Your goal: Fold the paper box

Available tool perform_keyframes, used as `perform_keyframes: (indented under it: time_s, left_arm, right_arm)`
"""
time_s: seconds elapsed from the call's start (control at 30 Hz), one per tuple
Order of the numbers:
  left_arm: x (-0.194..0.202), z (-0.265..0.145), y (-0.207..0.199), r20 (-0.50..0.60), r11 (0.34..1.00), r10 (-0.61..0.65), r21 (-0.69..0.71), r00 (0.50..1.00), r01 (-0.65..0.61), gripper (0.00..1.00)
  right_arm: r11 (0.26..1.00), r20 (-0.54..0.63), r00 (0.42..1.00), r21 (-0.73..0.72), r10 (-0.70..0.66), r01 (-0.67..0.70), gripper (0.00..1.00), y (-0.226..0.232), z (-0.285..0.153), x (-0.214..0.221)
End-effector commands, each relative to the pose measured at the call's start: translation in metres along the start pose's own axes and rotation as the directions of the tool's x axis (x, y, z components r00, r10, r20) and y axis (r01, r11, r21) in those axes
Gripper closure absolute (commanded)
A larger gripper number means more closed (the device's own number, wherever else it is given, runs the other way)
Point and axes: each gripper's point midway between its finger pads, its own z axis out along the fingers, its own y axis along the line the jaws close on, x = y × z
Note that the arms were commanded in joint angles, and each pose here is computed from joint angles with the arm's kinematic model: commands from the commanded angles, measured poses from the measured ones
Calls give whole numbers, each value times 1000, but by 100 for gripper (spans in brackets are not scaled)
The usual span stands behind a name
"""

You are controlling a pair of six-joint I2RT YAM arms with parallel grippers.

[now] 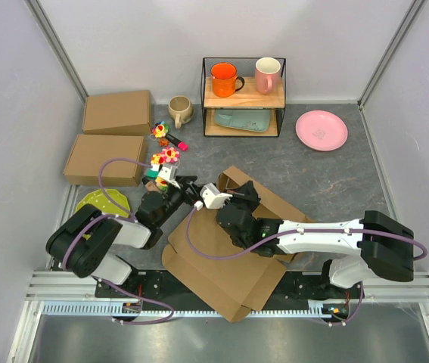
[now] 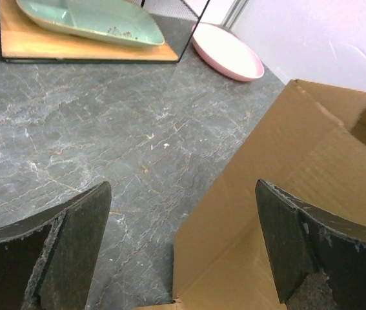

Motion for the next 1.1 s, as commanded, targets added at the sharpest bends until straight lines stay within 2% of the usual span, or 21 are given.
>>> perform_keyframes:
  time_s: [0.0,0.3,0.47,0.6,0.73,0.93,1.07]
  left_arm:
    - [-76,-12,-35,280,986,85,112,956,-121,0]
    - [-86,-21,-52,256,977,95,161,962,-139,0]
    - [-61,-15,-54,150,974,92,193,984,-121,0]
    - [-52,-15,-50,138,977,77,189,987,-102,1]
    - [-68,-23,-42,219,987,69,129,973,-99,1]
    - [-120,-37,-64,356,976,84,160,931,-149,0]
    - [-138,-48,-44,389,994,84,38,917,-107,2]
  right_arm:
    - [995,23,995,13,97,-97,100,-12,-3,-6]
    - [995,20,994,2,105,-105,100,-9,-2,-4]
    - [995,17,995,1,101,-101,100,-8,-2,-5]
    - [995,17,995,-4,103,-103,100,-6,-2,-5]
    - [995,17,995,-6,103,-103,100,-6,-2,-5]
    - [995,19,994,-12,103,-103,100,-4,-1,-7]
    - [997,22,997,-15,71,-71,100,-1,-2,-6]
